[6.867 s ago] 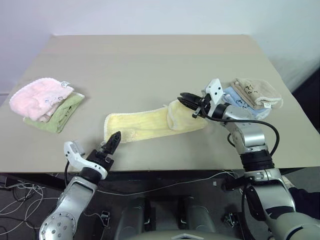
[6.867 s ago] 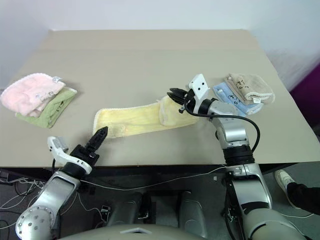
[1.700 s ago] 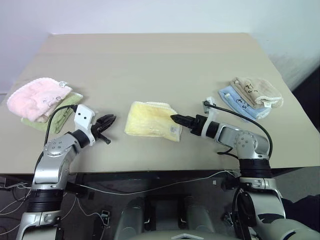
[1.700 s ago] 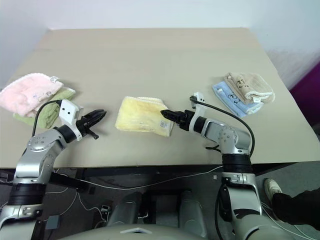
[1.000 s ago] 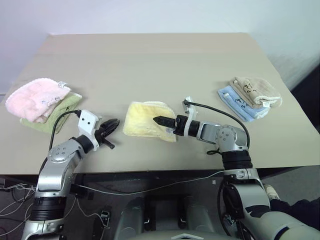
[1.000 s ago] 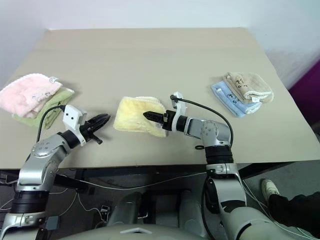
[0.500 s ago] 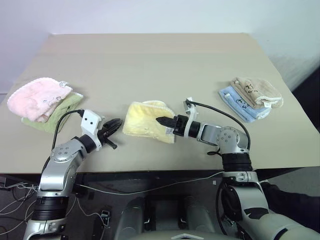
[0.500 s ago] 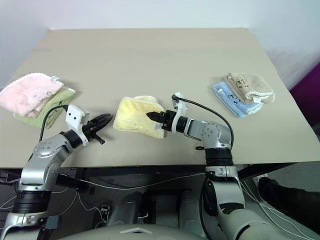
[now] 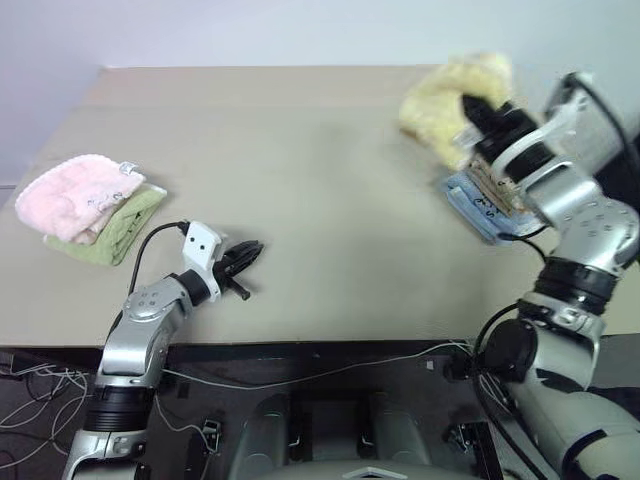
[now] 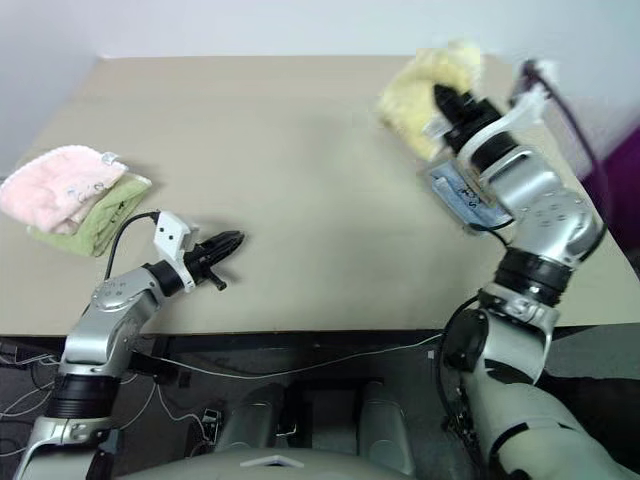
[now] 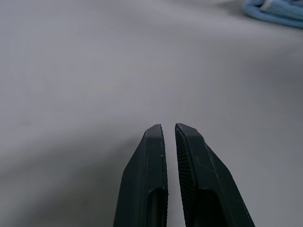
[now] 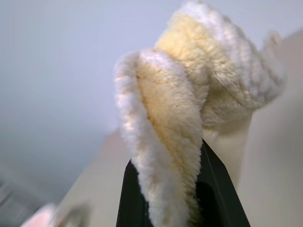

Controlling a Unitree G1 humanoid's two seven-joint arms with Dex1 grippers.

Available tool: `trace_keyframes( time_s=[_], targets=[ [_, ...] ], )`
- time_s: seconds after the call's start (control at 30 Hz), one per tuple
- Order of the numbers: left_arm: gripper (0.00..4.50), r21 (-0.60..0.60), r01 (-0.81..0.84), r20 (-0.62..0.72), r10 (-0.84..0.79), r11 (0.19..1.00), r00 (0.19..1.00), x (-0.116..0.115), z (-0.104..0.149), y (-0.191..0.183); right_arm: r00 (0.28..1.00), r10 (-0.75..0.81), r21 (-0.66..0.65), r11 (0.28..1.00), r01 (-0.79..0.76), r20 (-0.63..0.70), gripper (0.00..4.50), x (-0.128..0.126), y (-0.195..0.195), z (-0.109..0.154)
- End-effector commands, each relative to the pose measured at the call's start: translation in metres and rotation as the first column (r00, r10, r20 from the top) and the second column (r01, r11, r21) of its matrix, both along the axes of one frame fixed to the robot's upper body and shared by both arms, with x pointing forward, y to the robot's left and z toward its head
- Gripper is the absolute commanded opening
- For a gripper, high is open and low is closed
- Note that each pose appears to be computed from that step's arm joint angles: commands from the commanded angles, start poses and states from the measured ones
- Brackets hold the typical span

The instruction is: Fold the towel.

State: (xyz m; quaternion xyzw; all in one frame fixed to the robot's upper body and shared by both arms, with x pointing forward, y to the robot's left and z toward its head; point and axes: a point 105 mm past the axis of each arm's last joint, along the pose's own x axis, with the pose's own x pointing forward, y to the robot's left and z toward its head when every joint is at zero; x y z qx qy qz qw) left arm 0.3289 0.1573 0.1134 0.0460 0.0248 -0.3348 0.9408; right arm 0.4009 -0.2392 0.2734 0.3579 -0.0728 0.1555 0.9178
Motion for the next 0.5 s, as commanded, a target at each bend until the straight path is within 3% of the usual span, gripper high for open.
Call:
trace_keyframes(
  time_s=[0.03, 0.23, 0.43, 0.5],
  targets=[
    [0.43, 0.002, 0.029, 0.038, -0.029, 1.0, 0.999, 0.003, 0.007, -0.008, 0.973, -0.211, 0.091, 0.972, 0.219, -0.091, 0.02, 0.003, -0.059, -0.006],
    [0.43, -0.003, 0.05, 0.036, -0.05, 0.999, 0.998, 0.005, 0.005, -0.016, 0.847, -0.381, 0.099, 0.891, 0.443, -0.37, 0.02, 0.006, -0.107, -0.078],
    [0.43, -0.003, 0.047, 0.033, -0.047, 0.999, 0.998, 0.003, 0.003, -0.014, 0.846, -0.383, 0.132, 0.88, 0.456, -0.371, 0.02, 0.007, -0.109, -0.085],
    [0.43, -0.004, 0.045, 0.031, -0.045, 0.999, 0.999, 0.002, 0.002, -0.014, 0.862, -0.366, 0.161, 0.883, 0.44, -0.35, 0.67, 0.007, -0.107, -0.081]
  ],
)
